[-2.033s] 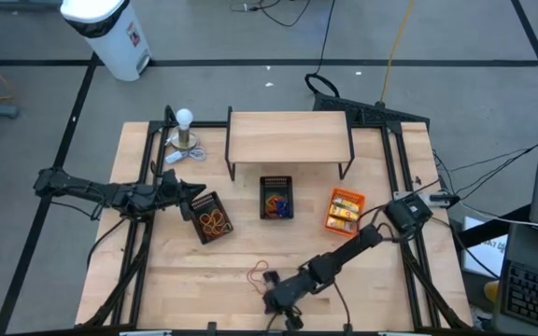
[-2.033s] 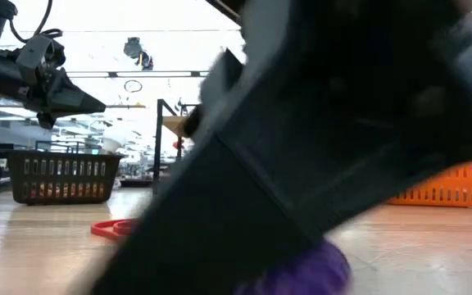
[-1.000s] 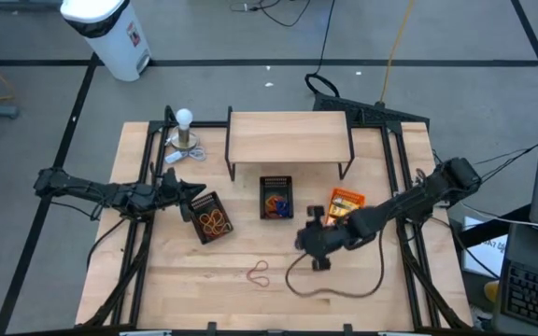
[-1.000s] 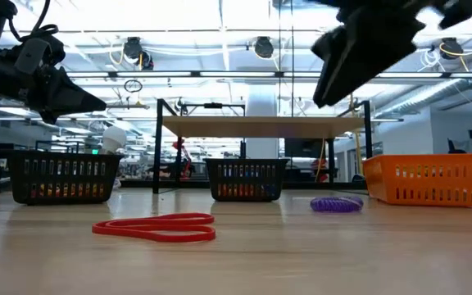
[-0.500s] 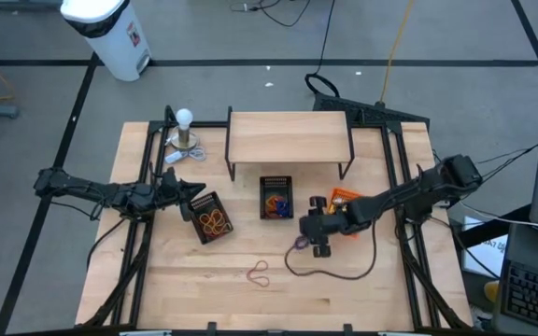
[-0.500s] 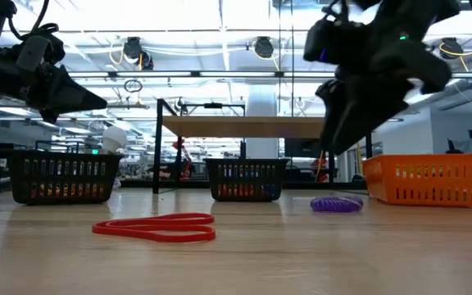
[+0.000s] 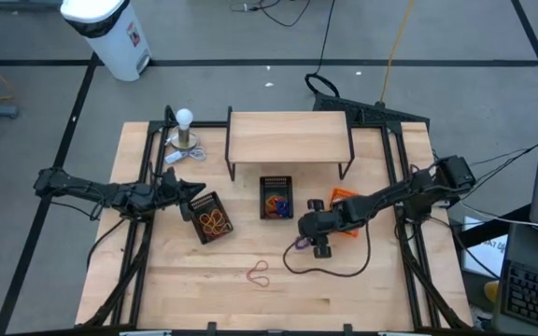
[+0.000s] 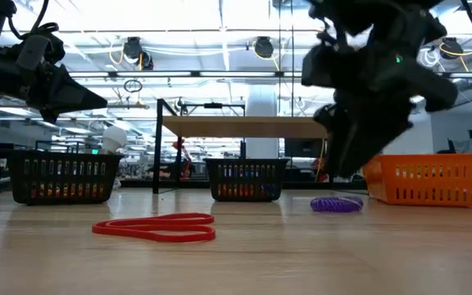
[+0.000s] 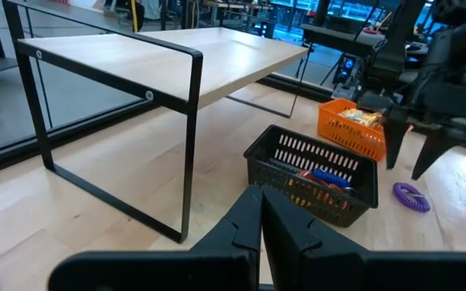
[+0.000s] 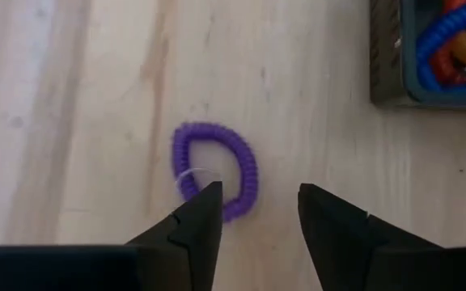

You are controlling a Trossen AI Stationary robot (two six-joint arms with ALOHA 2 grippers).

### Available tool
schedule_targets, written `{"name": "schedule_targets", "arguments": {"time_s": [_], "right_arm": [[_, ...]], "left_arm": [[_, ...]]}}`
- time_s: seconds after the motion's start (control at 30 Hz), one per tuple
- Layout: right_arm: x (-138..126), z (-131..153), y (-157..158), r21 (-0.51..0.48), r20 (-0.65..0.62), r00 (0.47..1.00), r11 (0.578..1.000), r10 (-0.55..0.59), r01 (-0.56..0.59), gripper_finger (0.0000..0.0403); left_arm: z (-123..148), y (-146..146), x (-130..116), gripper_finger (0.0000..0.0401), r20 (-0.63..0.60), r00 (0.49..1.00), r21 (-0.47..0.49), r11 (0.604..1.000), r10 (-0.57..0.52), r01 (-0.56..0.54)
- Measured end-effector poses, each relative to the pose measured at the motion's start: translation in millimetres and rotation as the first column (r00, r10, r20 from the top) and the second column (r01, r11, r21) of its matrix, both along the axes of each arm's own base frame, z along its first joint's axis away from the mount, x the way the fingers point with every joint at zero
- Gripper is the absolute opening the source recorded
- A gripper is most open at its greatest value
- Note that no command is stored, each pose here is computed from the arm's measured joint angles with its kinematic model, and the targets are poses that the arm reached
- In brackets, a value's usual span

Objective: Pick & Place Office Desk Supplies
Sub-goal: Put the violet spring keychain into the right black basket

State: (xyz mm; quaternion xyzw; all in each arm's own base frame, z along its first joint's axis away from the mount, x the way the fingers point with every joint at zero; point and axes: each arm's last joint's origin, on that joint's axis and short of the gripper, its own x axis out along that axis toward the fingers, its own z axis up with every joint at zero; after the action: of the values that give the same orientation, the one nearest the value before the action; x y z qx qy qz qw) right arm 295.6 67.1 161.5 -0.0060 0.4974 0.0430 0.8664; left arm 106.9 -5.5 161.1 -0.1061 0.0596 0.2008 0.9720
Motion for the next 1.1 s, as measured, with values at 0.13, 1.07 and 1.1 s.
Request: {"name": "schedule_targets", "arguments": {"time_s": [0.13, 1.07, 1.1], "right_arm": [[3, -18, 0, -0.008, -0.029, 1.000, 1.000, -0.001, 0.000, 0.0150], [7, 15, 1, 0.125, 0.163, 0.986, 0.991, 0.030, -0.051, 0.0017], [5, 27, 1, 0.128, 0.218, 0.975, 0.989, 0.041, -0.070, 0.0012]], "left_arm": [[0, 0, 0, 0.0010, 0.001, 1.000, -0.002, 1.000, -0.001, 0.001], [0, 0, 0, 0.0010, 0.001, 1.000, 0.003, 1.000, 0.008, -0.008], [0, 0, 0, 0.0010, 0.001, 1.000, 0.003, 1.000, 0.008, -0.008]]}}
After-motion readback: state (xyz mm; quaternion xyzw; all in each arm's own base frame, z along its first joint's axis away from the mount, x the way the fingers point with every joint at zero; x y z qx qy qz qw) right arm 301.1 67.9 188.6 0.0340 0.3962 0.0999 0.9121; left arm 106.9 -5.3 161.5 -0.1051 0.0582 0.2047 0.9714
